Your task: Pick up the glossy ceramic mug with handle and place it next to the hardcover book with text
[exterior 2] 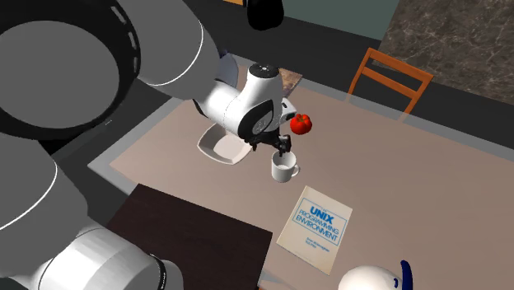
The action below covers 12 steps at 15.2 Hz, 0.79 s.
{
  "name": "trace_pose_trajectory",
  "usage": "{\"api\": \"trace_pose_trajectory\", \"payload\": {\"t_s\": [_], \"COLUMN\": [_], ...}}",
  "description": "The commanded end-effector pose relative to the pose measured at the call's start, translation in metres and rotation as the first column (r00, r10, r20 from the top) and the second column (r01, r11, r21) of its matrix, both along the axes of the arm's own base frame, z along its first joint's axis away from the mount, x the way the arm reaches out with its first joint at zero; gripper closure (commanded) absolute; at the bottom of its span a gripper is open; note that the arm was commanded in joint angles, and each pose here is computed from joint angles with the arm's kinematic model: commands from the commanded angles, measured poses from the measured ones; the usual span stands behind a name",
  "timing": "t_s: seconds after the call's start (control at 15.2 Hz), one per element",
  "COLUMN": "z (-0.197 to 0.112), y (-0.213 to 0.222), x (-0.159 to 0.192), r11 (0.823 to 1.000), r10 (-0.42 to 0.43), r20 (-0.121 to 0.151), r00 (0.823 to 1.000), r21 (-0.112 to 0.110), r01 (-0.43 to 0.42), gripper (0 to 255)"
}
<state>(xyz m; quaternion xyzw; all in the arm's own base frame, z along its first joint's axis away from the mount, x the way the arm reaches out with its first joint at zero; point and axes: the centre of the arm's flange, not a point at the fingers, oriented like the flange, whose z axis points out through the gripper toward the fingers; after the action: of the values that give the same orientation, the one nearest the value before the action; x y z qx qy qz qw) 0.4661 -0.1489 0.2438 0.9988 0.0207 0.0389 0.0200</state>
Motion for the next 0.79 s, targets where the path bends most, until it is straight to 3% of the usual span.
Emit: {"api": "trace_pose_trajectory", "payload": {"t_s": [0.0,0.53,0.73], "z": [-0.021,-0.064,-0.064], "y": [-0.013,-0.017,-0.017], "x": [0.010,0.015,0.015], "r11": [1.000,1.000,1.000], "r10": [-0.002,-0.002,-0.002], "r20": [0.001,0.001,0.001], "r00": [1.000,1.000,1.000], "r21": [-0.013,-0.016,-0.016], "r01": [0.002,0.002,0.002], "gripper": [0,0,0]}}
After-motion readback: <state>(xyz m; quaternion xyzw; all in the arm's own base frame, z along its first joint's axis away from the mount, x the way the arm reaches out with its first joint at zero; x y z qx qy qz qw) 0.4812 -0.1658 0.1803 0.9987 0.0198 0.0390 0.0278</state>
